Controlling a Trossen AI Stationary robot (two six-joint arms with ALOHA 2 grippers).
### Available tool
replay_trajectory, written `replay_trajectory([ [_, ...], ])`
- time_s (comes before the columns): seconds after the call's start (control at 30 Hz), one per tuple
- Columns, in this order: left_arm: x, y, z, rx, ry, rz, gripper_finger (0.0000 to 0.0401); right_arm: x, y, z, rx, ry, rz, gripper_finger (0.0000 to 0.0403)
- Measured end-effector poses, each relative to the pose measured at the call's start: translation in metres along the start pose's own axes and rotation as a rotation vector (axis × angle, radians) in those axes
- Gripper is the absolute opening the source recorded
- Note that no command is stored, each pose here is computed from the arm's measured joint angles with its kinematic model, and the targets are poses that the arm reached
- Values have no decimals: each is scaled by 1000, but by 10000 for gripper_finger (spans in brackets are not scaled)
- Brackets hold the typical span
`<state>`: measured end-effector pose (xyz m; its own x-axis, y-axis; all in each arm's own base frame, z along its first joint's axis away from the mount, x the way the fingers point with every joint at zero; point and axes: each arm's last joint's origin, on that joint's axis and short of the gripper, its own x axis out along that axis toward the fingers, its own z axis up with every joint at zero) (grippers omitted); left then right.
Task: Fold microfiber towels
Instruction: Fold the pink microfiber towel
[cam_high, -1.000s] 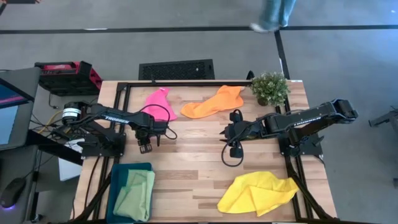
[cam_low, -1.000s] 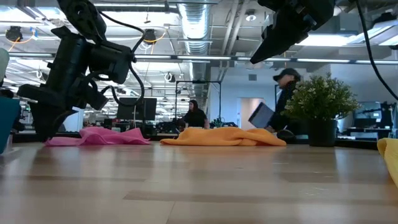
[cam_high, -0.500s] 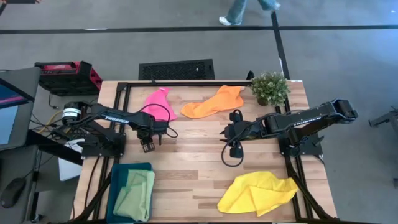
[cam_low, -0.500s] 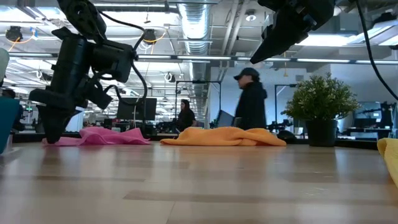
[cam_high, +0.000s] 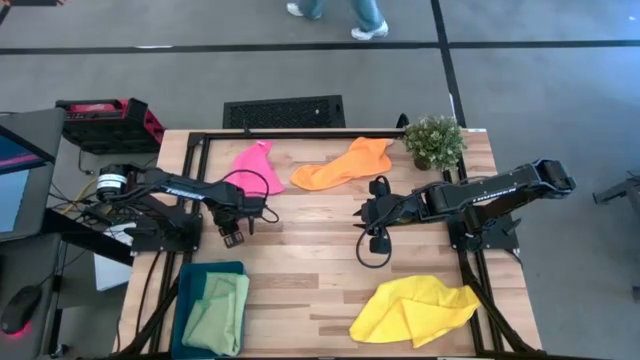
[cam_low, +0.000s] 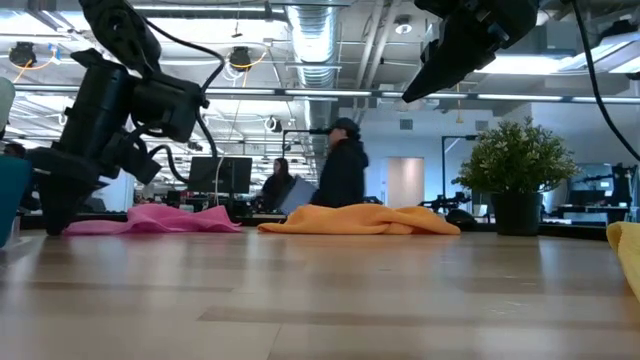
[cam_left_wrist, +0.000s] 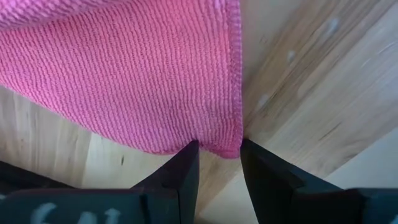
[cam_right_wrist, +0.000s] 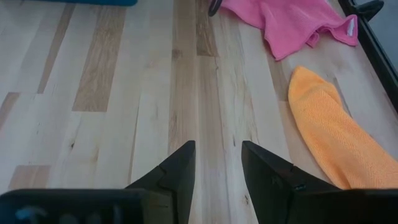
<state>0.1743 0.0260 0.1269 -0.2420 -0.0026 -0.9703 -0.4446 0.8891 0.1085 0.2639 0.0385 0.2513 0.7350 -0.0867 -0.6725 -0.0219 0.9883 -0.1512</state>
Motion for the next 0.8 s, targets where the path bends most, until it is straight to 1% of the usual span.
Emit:
replay_trajectory([
  [0.1, 0, -1, 0, 12, -6, 3, 112, 0, 0, 0, 0, 0, 0, 155],
  [0.2, -1, -2, 1, 27, -17, 19, 97, 0, 0, 0, 0, 0, 0, 155],
  [0.27, -3, -4, 3, 52, -26, 19, 79, 0, 0, 0, 0, -1, 0, 155],
  [0.4, -5, -7, 4, 66, -37, 18, 34, 0, 0, 0, 1, 0, 0, 155],
  [0.5, -7, -8, 5, 48, -49, 18, 6, 0, 0, 0, 2, 0, 0, 155],
  [0.67, -13, -12, 10, 37, -113, 59, 2, 0, 0, 0, 2, 0, 0, 155],
  [0.8, -27, -19, 17, 75, -166, 61, 1, 0, 0, 0, 1, 0, 0, 155],
])
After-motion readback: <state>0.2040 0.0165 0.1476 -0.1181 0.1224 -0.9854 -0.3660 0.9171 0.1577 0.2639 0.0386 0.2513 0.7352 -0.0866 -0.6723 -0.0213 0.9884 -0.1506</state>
